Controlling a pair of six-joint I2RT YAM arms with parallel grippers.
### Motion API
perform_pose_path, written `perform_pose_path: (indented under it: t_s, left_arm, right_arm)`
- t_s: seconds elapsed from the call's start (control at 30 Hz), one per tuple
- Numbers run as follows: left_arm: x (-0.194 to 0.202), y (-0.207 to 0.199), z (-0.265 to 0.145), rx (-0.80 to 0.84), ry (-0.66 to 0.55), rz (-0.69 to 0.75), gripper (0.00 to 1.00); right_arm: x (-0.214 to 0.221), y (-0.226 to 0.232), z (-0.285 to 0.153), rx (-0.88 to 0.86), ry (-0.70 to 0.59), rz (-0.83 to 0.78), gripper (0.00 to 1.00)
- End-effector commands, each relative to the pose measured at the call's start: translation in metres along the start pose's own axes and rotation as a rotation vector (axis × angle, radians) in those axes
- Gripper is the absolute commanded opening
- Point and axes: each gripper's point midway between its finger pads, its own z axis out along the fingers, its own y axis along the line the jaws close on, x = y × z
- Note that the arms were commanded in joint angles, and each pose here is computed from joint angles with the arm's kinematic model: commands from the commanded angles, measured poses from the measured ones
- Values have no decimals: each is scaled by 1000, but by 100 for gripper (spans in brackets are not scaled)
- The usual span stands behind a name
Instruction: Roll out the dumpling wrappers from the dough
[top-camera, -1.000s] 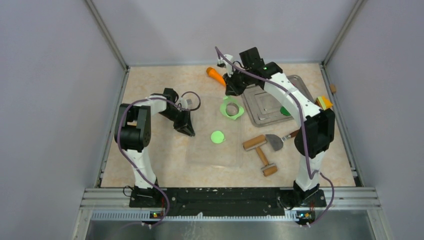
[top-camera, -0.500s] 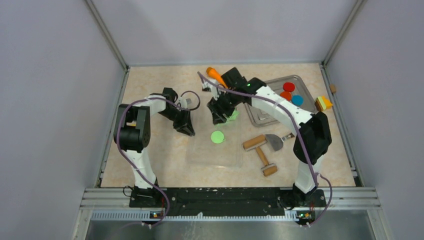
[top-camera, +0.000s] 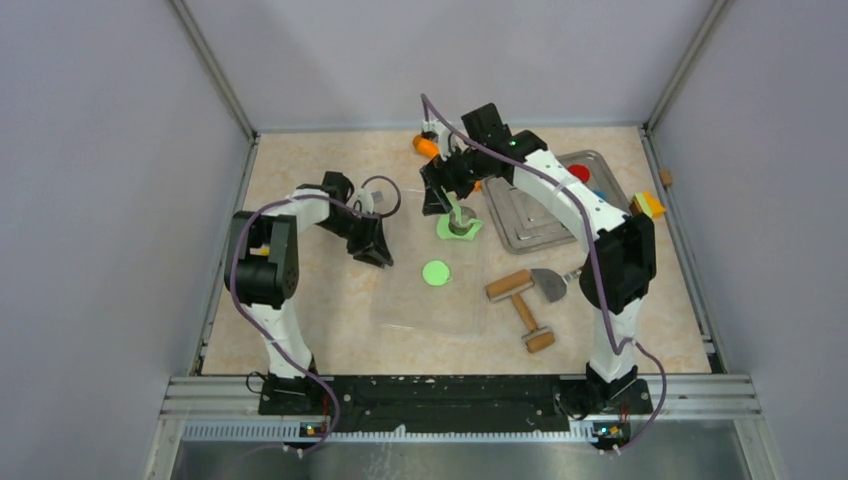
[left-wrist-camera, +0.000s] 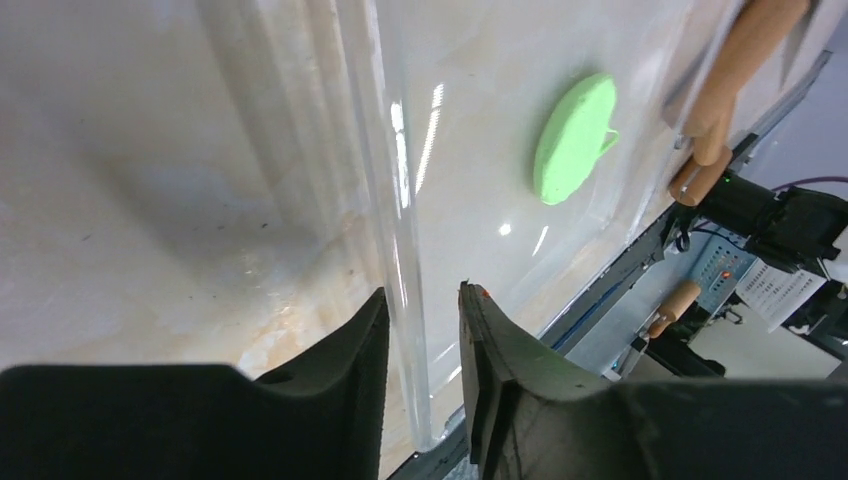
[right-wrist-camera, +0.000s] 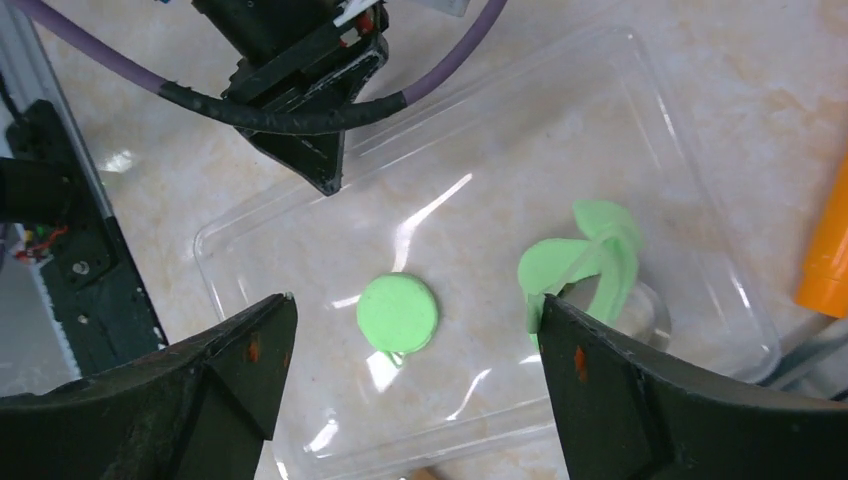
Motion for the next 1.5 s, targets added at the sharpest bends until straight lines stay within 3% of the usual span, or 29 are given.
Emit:
perform_pose_path:
  t_s: [0.0, 0.2, 0.3, 0.57, 0.7, 0.73, 1.13, 1.47]
  left_arm:
    - [-32, -52, -39, 138, -195, 203, 37]
    - [-73, -99, -79, 216, -498, 412, 54]
    - [-88, -116, -88, 282, -538, 410, 57]
    - [-119, -131, -73, 408, -490, 300, 59]
    - [-125, -149, -60, 505, -418, 340, 61]
    - [-126, -153, -58, 521, -400, 349, 66]
    - [-118, -178, -19, 587, -272, 337, 69]
    - [-131, -178, -10, 583, -299, 312, 68]
  right_arm:
    - [-23, 5, -11, -121, -91, 183, 93]
    - [-9, 10, -9, -281, -88, 492, 94]
    - [-3, 12, -8, -310, -83, 521, 94]
    - [-1, -10, 0, -189, -90, 489, 95]
    - [3, -24, 8, -105, -72, 466, 95]
    - [4, -27, 9, -91, -68, 460, 95]
    - [-1, -17, 22, -126, -67, 410, 96]
    - [0, -4, 26, -158, -58, 402, 95]
